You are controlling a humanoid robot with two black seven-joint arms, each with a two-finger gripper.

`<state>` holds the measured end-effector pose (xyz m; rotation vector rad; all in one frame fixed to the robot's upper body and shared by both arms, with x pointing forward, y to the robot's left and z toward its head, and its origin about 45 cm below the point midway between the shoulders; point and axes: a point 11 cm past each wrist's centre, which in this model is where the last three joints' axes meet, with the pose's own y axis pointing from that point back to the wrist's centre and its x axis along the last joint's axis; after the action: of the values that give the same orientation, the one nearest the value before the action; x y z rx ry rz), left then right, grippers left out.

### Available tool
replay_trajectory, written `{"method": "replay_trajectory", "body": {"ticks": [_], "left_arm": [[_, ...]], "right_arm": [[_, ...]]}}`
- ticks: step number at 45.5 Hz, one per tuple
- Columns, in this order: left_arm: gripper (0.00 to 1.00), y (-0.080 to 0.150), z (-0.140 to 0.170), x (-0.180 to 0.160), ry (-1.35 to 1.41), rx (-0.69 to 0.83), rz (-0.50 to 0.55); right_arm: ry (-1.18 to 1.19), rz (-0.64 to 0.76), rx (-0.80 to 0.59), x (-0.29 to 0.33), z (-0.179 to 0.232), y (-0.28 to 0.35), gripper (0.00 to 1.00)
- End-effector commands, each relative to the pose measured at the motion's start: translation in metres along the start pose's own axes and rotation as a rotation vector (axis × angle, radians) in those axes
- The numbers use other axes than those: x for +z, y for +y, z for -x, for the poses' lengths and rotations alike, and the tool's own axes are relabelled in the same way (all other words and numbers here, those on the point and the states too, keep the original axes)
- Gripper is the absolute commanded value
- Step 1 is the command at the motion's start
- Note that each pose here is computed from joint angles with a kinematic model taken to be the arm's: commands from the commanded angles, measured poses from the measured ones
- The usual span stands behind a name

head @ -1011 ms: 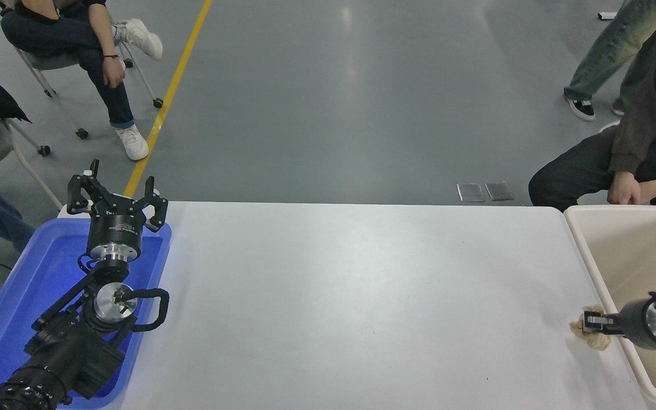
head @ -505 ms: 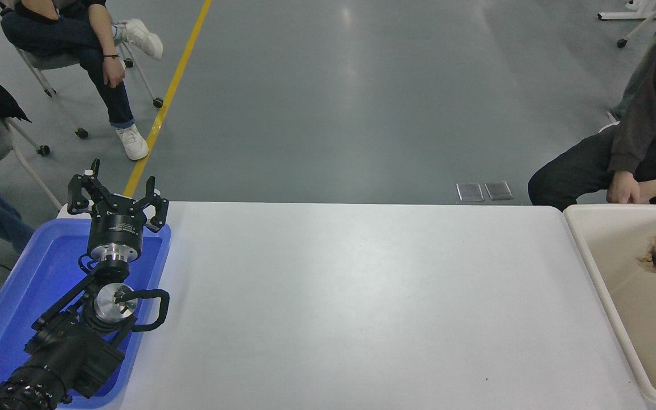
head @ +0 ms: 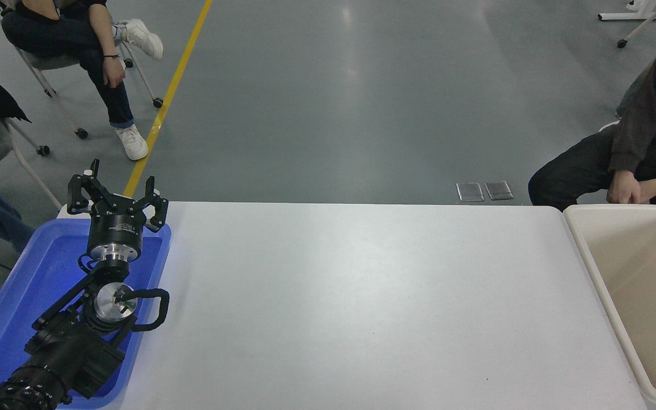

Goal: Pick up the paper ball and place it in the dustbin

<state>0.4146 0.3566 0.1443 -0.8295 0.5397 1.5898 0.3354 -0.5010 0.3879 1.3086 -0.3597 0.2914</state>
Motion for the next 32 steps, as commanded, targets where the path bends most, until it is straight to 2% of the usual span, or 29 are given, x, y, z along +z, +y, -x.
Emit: {"method": "replay_trajectory", "body": {"ticks": [1, 14, 24, 32], "left_arm": [[0.99, 0.000, 0.000, 0.000, 0.000, 0.000, 0.000], [0.99, 0.000, 0.000, 0.000, 0.000, 0.000, 0.001], [0.99, 0.000, 0.000, 0.000, 0.001, 0.001, 0.002], [0.99, -0.001, 0.001, 0.000, 0.002, -0.001, 0.003]], "right_arm": [[-0.027, 0.094, -0.025, 0.031, 0.007, -0.002, 0.00], [-0.139, 0.307, -0.064, 0.113, 0.044, -0.038, 0.00], [-0.101, 0.311, -0.030, 0.113, 0.084, -0.103, 0.00], [-0.173, 0.281, 0.050, 0.095, 0.112, -0.168, 0.00]]}}
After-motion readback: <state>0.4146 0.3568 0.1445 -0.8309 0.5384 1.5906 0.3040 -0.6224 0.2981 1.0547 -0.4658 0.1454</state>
